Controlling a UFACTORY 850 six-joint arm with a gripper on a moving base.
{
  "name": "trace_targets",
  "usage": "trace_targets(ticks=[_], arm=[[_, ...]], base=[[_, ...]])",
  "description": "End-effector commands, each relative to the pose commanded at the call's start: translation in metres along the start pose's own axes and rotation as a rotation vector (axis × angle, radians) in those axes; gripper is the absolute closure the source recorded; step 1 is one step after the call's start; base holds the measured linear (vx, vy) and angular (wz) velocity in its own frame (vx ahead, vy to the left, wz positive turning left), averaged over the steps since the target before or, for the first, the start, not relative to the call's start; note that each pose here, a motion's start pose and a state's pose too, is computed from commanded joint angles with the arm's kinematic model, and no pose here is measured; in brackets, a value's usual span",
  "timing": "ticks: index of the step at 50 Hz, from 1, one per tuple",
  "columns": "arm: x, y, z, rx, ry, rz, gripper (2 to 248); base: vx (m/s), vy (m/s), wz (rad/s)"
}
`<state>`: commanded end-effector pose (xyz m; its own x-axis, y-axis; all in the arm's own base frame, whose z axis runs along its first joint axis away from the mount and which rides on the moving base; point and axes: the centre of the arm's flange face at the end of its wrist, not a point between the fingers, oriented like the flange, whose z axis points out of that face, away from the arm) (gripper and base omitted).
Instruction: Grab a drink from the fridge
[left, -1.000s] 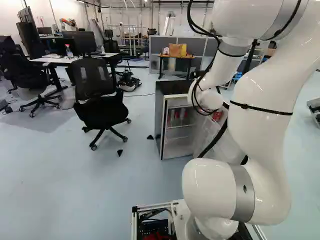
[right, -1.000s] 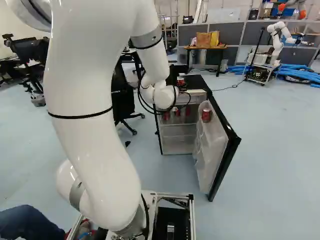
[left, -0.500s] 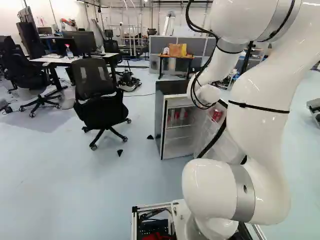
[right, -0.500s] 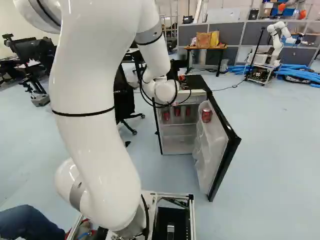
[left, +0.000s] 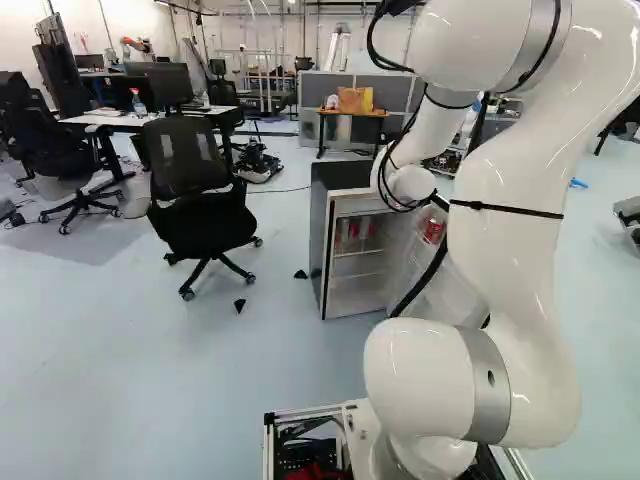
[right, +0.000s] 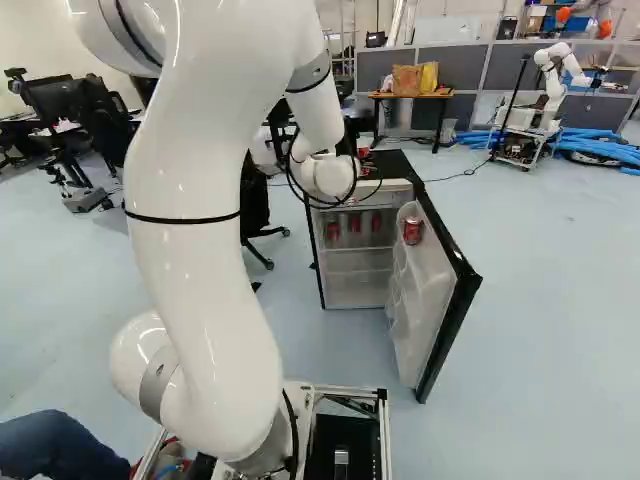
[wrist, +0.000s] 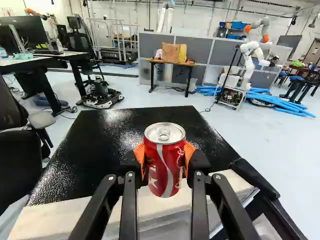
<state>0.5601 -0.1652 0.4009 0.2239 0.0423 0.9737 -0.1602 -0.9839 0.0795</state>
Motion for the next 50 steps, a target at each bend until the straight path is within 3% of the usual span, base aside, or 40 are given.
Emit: trace_targets(ticks=[50], arm=[[0.007,-0.026,0.073,0.048,0.038,-0.016,152]], base=[[0.000,0.000,0.000]])
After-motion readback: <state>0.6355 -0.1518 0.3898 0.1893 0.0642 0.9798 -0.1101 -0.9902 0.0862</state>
